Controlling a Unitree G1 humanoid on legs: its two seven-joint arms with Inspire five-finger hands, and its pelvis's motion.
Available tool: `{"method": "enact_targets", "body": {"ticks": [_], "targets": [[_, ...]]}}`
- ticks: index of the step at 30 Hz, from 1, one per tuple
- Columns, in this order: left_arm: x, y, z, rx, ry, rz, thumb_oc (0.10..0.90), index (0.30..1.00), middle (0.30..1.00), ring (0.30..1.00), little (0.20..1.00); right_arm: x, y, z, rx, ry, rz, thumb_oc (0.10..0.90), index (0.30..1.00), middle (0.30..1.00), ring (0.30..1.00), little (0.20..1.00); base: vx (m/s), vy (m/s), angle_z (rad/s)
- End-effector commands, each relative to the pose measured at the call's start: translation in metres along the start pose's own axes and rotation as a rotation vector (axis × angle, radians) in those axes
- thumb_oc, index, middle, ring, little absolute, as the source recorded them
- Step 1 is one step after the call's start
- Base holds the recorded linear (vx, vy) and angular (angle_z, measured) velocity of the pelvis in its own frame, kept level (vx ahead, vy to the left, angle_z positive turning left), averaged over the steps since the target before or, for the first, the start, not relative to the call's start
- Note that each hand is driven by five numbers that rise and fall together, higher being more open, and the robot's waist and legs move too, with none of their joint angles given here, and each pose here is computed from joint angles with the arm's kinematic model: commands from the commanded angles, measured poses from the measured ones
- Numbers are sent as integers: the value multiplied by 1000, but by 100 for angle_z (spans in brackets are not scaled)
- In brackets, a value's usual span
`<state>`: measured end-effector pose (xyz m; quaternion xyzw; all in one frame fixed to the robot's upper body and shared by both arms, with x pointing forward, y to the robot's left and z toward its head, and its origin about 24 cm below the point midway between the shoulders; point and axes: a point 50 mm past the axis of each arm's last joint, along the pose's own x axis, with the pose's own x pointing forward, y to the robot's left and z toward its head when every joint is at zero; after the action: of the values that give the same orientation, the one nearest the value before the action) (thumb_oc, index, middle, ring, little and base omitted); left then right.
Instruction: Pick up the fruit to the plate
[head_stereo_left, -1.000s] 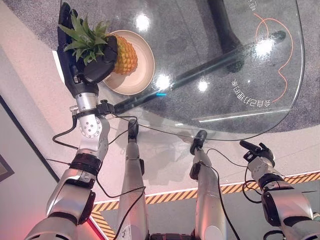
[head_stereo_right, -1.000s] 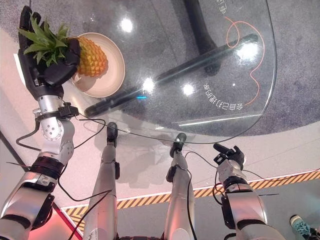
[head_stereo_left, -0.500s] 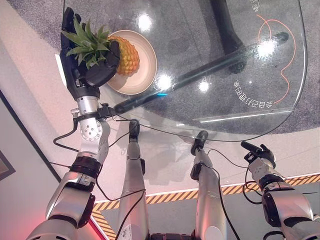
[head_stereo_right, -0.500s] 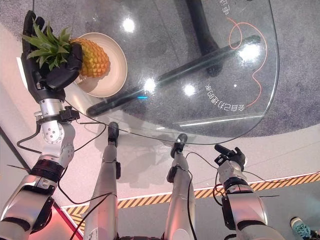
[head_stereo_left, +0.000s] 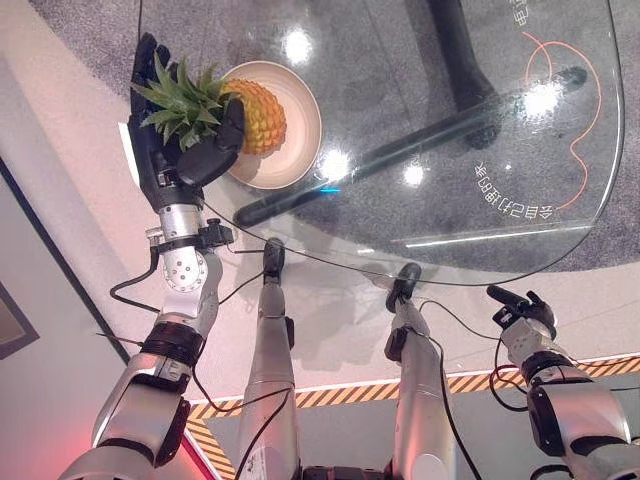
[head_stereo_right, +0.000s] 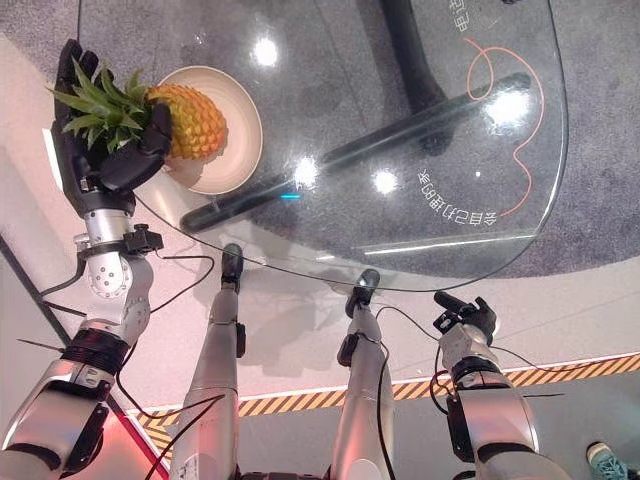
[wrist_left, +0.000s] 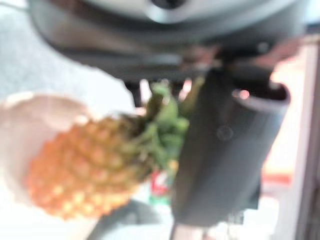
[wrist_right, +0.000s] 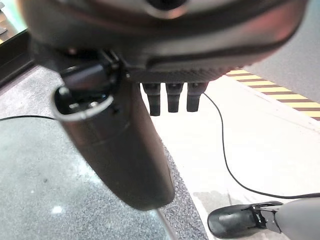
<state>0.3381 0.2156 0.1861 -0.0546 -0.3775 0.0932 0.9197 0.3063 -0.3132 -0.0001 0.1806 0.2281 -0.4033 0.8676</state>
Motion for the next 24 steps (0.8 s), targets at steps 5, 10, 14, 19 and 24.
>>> {"method": "enact_targets", "body": {"ticks": [5,10,14,19,24], "targets": [[6,0,20,-8,-149,-3,800,900,900,900,900,5,-17,33,49,-102,-45,800,900,900,900,900,0,0,0],[5,-3,21,2,-162,-24,800,900,900,900,900,5,-18,35,52,-105,-46,800,900,900,900,900,0,0,0],[6,-6,23,13,-175,-49,800,900,900,900,900,5,-20,35,49,-104,-50,800,900,900,900,900,0,0,0],[6,-13,28,17,-196,-88,800,900,900,900,900,5,-20,35,55,-105,-54,800,900,900,900,900,0,0,0],[4,-16,32,8,-218,-115,800,900,900,900,900,5,-19,34,56,-106,-56,800,900,900,900,900,0,0,0]]}}
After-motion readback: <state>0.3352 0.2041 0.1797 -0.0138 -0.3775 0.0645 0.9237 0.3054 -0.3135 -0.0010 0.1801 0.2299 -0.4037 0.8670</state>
